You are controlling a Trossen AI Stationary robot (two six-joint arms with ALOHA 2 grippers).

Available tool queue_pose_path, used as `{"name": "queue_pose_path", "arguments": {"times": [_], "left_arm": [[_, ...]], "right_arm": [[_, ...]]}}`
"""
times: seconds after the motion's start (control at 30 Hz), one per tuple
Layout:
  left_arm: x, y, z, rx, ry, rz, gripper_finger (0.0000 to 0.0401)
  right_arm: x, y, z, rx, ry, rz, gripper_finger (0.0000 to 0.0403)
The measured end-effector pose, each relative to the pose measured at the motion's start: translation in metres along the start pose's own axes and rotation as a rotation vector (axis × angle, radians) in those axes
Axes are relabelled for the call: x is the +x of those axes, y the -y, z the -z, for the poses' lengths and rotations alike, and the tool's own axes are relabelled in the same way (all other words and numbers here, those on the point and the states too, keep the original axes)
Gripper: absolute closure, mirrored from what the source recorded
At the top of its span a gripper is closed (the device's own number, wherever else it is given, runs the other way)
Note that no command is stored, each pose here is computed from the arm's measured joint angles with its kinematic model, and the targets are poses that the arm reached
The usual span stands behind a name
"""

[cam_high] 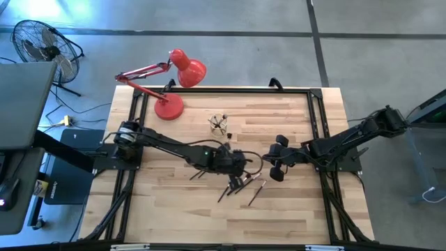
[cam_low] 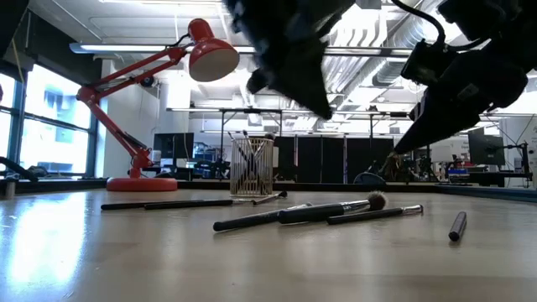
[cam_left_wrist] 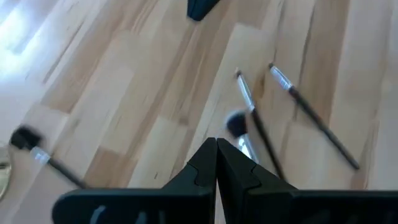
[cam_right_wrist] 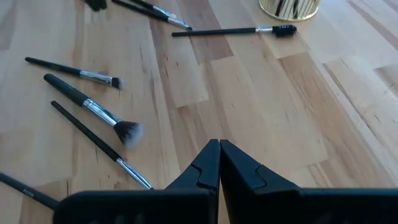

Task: Put items in baskets/containers
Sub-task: Put the black foundation brush into the gold pen holder

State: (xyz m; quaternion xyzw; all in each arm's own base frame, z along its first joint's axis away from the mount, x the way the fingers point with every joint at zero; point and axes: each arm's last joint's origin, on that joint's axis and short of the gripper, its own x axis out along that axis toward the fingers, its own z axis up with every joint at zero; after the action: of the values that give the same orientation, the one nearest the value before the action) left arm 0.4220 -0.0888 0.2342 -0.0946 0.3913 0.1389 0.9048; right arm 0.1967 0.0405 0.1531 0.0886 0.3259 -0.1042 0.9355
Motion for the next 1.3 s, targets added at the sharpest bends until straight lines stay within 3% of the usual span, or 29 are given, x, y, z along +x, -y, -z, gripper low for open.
{"name": "queue_pose_path", "arguments": {"times": [0.23, 0.33, 0.4, 0.57, 0.83, 0.93, 1.3], "left_arm": [[0.009, 0.000, 0.009, 0.007, -0.082, 0.013, 0.0374], [0.020, 0.004, 0.010, -0.039, -0.071, 0.017, 0.0350], [0.025, 0.000, 0.022, -0.034, -0.146, -0.021, 0.0334], [0.042, -0.002, 0.027, -0.104, -0.187, -0.023, 0.0310], [0.061, -0.010, 0.037, -0.172, -0.293, 0.014, 0.0307], [0.064, -0.006, 0.033, -0.198, -0.277, 0.073, 0.0307], [0.074, -0.004, 0.043, -0.224, -0.341, 0.101, 0.0307]], "right_arm": [[0.000, 0.000, 0.000, 0.008, -0.003, 0.000, 0.0397], [0.000, 0.000, 0.000, 0.007, -0.003, 0.000, 0.0397], [0.000, 0.000, 0.000, 0.007, -0.004, 0.000, 0.0399], [0.000, 0.000, 0.000, 0.007, -0.002, -0.001, 0.0399], [0.000, 0.000, 0.000, 0.007, 0.000, 0.001, 0.0401], [0.000, 0.000, 0.000, 0.005, -0.003, 0.003, 0.0401], [0.000, 0.000, 0.000, -0.004, -0.003, 0.005, 0.0401]]}}
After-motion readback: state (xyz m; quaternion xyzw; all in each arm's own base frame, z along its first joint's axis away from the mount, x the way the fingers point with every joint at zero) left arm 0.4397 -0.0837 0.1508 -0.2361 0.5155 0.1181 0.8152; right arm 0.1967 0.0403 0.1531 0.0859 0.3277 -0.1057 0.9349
